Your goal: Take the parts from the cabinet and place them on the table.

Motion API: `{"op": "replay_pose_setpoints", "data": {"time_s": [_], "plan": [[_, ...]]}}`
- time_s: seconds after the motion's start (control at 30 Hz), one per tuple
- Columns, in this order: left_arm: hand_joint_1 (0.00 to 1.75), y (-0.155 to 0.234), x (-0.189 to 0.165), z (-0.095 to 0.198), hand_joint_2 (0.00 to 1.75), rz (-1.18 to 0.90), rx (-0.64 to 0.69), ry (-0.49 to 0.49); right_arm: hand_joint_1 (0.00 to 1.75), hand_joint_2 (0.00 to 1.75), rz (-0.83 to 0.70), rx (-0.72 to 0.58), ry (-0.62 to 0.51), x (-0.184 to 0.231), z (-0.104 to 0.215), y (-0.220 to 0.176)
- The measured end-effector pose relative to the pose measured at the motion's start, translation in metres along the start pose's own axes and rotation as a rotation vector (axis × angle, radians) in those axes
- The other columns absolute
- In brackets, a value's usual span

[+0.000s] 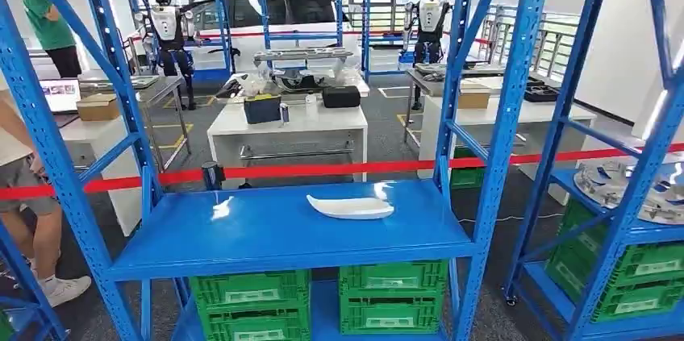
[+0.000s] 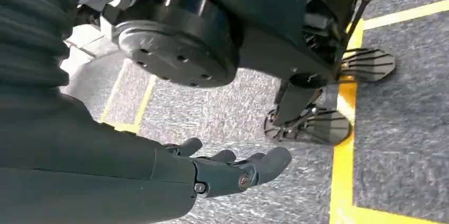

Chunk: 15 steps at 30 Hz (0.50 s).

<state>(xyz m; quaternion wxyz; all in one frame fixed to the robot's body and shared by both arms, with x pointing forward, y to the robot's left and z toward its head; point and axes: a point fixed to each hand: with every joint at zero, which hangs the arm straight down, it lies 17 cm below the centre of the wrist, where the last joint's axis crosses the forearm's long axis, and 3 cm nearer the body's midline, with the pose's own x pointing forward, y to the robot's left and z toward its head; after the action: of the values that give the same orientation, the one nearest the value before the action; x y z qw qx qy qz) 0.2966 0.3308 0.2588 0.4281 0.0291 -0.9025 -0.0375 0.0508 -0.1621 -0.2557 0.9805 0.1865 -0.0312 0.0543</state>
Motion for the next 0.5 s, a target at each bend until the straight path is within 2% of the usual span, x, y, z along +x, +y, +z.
{"op": "replay_pose_setpoints", "data": {"time_s": [0.17,0.3,0.5], "plan": [[1.75,0.026,-0.012,0.011,1.75,-0.019,0.064,0.061,0.00,1.75,-0.005,0.002,0.010,-0.001,0.000,0.001],[1.75,0.029,-0.025,0.010,1.75,-0.035,0.069,0.096,0.00,1.75,-0.016,0.003,0.027,-0.003,0.000,0.001],[1.75,0.031,-0.027,0.002,1.75,-0.006,0.089,0.082,0.00,1.75,-0.033,0.006,0.018,0.000,0.000,0.001]]}}
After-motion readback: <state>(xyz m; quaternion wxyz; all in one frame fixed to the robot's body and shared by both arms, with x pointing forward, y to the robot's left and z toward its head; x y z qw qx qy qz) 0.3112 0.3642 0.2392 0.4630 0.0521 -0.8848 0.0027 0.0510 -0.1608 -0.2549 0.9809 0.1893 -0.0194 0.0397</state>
